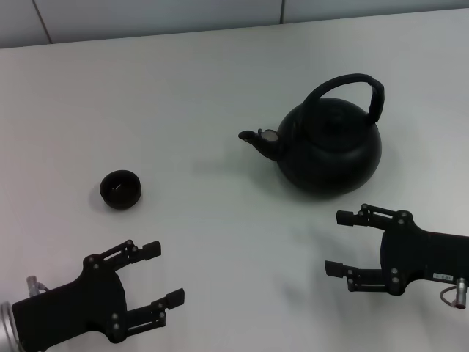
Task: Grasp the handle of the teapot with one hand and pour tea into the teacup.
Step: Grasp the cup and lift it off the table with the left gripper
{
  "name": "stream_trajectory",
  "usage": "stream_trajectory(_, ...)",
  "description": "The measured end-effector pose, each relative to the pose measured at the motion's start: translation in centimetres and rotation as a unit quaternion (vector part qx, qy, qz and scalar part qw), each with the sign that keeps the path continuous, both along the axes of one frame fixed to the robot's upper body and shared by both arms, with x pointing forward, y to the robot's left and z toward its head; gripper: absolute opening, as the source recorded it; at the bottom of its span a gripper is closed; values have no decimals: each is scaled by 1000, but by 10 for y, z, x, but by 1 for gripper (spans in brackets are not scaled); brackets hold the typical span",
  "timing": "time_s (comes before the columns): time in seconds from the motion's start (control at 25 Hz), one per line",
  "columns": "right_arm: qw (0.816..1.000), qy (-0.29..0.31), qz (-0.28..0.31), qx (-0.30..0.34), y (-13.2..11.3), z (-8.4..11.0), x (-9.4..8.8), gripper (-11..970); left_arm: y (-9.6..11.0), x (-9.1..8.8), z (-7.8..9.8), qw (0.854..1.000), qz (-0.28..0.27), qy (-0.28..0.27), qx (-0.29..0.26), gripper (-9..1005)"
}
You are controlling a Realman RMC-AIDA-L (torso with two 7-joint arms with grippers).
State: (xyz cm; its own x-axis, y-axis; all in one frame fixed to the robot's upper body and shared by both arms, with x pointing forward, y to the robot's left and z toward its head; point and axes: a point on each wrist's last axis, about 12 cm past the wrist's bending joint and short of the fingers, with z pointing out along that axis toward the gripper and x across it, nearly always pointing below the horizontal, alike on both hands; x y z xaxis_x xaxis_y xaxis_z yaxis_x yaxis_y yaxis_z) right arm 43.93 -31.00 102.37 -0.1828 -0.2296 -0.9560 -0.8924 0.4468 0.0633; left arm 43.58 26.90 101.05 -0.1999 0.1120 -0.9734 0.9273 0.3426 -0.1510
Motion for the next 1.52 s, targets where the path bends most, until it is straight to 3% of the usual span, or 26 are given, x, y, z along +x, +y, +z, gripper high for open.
stream_trajectory(0.52,1000,-5,-4,2,0,2,3,825,0,4,3,1000,13,-6,-9,762)
stream_trajectory(0.64,1000,-7,-3,2,0,3,5,825,7,8,5,997,66,-35,-20,759)
stream_trajectory(0.68,1000,-9,-4,3,0,3,6,825,15,10,6,990,123,-68,-29,758)
stream_trajectory(0.72,1000,-9,-4,3,0,3,6,825,15,10,6,990,123,-68,-29,757)
stream_trajectory(0.88,1000,-13,-4,3,1,5,9,825,29,12,3,968,227,-108,-20,753)
stream_trajectory(1.32,1000,-16,-4,3,1,6,12,826,32,15,-1,967,236,-100,1,742)
stream_trajectory(1.52,1000,-16,-5,1,1,6,12,825,29,23,-12,969,227,-77,53,738)
